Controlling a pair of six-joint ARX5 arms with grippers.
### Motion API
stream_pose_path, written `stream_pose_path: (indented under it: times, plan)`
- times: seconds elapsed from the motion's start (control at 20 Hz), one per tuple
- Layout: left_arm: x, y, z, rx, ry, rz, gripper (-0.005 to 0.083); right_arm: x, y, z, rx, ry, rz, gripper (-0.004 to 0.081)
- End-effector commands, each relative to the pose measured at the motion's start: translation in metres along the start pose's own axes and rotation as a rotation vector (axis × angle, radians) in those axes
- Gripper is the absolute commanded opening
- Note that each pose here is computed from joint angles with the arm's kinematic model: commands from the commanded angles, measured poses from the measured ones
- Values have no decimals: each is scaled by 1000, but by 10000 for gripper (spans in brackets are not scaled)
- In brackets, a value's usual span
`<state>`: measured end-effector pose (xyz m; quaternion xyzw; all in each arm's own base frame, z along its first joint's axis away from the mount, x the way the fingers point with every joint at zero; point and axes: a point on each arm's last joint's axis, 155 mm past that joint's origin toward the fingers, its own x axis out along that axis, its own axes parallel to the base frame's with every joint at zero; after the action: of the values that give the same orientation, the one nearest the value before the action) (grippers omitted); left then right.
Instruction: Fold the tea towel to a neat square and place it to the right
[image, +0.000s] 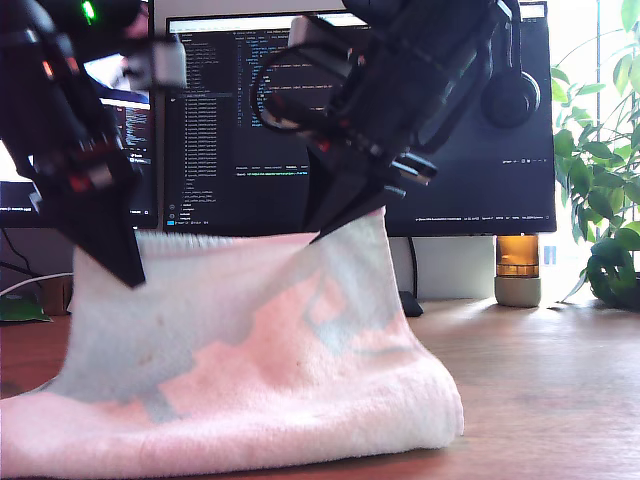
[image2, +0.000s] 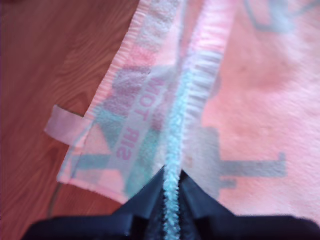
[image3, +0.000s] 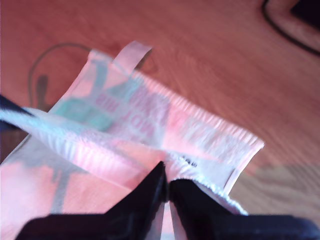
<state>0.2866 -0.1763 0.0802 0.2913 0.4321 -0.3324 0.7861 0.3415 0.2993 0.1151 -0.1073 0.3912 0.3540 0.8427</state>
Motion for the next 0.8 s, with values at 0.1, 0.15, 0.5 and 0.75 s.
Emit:
stream_pose_path:
  times: [0.1, 0.15, 0.5, 0.75]
  plan:
    - [22, 6, -35, -26, 119, -6, -24, 19, -26, -21, 33, 52, -50, -12]
    - [23, 10, -35, -35, 118, 0, -24, 23, -27, -19, 30, 41, -51, -13]
    - [23, 33, -41, -83, 118, 47, -24, 46, -36, -26, 5, 56, -58, -12]
    - [7, 48, -18, -87, 82, 72, -24, 49, -53, -28, 20, 61, -79, -13]
